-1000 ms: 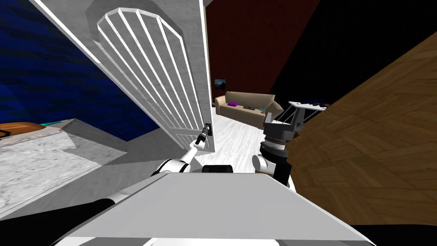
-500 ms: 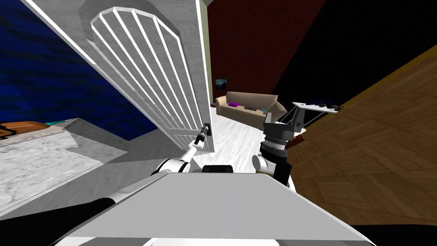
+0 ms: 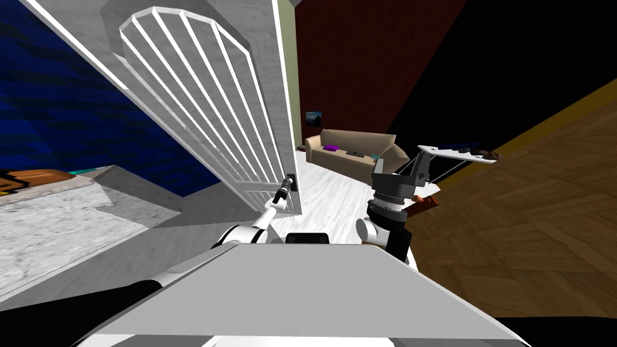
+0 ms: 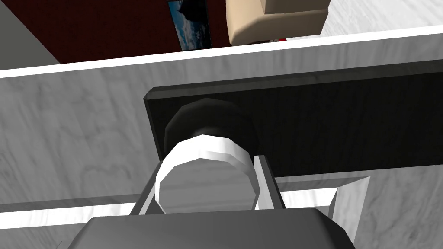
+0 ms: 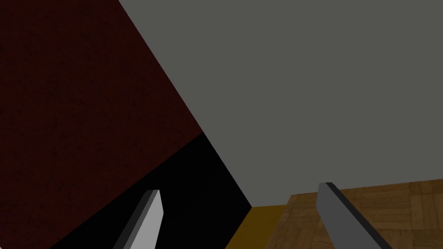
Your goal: Push the door open
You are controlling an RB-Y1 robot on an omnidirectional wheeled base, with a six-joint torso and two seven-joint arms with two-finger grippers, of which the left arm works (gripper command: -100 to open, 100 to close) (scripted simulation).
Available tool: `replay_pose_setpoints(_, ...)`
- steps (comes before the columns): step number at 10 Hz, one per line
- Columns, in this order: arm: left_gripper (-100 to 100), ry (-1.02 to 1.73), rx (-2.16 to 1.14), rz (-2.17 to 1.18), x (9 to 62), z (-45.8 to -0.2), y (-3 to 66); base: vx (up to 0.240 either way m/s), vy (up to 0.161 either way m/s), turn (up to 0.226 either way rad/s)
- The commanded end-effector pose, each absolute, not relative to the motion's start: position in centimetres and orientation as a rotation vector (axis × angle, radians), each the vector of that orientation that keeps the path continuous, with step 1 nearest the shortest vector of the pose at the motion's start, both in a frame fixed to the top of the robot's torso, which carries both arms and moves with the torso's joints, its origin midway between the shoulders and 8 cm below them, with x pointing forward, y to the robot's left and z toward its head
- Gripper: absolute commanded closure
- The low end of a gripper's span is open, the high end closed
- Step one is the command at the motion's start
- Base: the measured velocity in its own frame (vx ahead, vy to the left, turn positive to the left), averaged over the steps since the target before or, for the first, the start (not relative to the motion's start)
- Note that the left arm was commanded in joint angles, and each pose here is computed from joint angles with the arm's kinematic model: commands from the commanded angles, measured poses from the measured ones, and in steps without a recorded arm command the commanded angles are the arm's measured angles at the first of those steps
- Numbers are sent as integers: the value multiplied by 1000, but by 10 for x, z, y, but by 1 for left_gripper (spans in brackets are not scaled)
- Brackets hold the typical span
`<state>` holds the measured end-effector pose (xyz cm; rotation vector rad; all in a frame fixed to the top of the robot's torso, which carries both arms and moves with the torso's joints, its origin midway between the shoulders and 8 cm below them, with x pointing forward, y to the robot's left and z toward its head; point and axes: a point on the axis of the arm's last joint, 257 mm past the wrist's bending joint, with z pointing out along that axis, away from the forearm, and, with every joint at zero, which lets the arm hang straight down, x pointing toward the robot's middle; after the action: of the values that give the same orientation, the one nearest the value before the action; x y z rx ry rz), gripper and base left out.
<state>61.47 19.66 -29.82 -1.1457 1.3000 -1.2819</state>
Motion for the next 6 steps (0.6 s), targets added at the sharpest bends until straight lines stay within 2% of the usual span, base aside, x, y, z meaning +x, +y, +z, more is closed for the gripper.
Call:
replay_pose_setpoints(1,100,1272,-1161,-1256,618,-297,218,77,-74,95)
replay_pose_setpoints(6,100,1227,-1194,-1219,618,-297,246,139,-147,82)
